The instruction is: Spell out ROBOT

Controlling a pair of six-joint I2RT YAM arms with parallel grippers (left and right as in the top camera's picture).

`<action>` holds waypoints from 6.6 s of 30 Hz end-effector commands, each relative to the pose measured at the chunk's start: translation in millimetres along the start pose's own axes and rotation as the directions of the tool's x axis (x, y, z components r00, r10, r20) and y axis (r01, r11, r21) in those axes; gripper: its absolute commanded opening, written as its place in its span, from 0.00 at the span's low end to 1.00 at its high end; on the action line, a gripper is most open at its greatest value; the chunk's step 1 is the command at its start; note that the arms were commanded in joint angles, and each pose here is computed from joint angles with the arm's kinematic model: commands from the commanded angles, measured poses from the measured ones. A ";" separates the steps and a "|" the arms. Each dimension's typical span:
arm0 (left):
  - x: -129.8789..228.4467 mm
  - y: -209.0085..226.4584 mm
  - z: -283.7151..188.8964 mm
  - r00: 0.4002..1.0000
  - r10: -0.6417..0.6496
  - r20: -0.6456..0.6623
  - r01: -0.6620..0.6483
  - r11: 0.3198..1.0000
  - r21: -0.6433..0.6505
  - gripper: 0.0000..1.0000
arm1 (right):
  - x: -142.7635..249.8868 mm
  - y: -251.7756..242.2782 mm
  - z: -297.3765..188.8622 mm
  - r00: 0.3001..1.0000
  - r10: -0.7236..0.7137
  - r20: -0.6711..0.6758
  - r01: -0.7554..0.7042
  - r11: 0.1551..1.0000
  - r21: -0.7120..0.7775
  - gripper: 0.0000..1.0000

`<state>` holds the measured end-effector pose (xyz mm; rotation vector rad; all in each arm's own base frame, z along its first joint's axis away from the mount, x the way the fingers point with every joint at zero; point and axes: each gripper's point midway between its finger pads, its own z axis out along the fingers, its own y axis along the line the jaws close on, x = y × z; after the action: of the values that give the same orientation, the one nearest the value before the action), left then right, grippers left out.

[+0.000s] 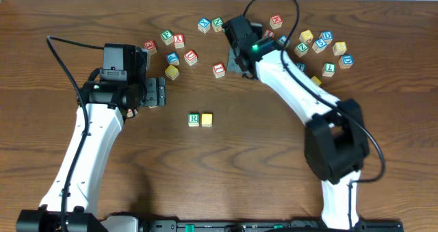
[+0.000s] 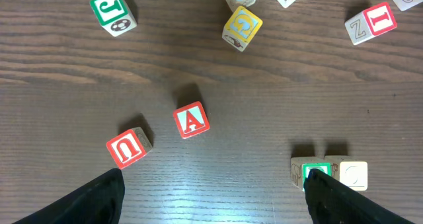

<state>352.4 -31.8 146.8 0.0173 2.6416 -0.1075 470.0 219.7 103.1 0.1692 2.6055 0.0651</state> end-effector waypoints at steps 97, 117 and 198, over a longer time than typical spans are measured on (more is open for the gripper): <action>-3.1 2.9 -4.5 1.000 0.001 0.015 -0.001 1.000 -0.010 0.86 | 185.4 46.1 -34.6 0.972 -0.198 -0.130 0.192 0.980 -0.062 0.08; -4.0 2.7 -4.7 1.000 -0.001 0.019 0.001 1.000 -0.010 0.86 | 180.8 39.8 -30.4 0.976 -0.188 -0.113 0.184 0.982 -0.039 0.09; -8.5 2.4 -4.8 0.999 -0.001 0.037 0.001 1.000 -0.008 0.86 | 176.2 42.5 -6.6 0.979 -0.200 -0.050 0.196 0.979 -0.061 0.14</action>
<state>356.5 -32.0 149.1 0.0171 2.6225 -0.1082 316.5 294.5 30.1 -0.1149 2.6654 0.1274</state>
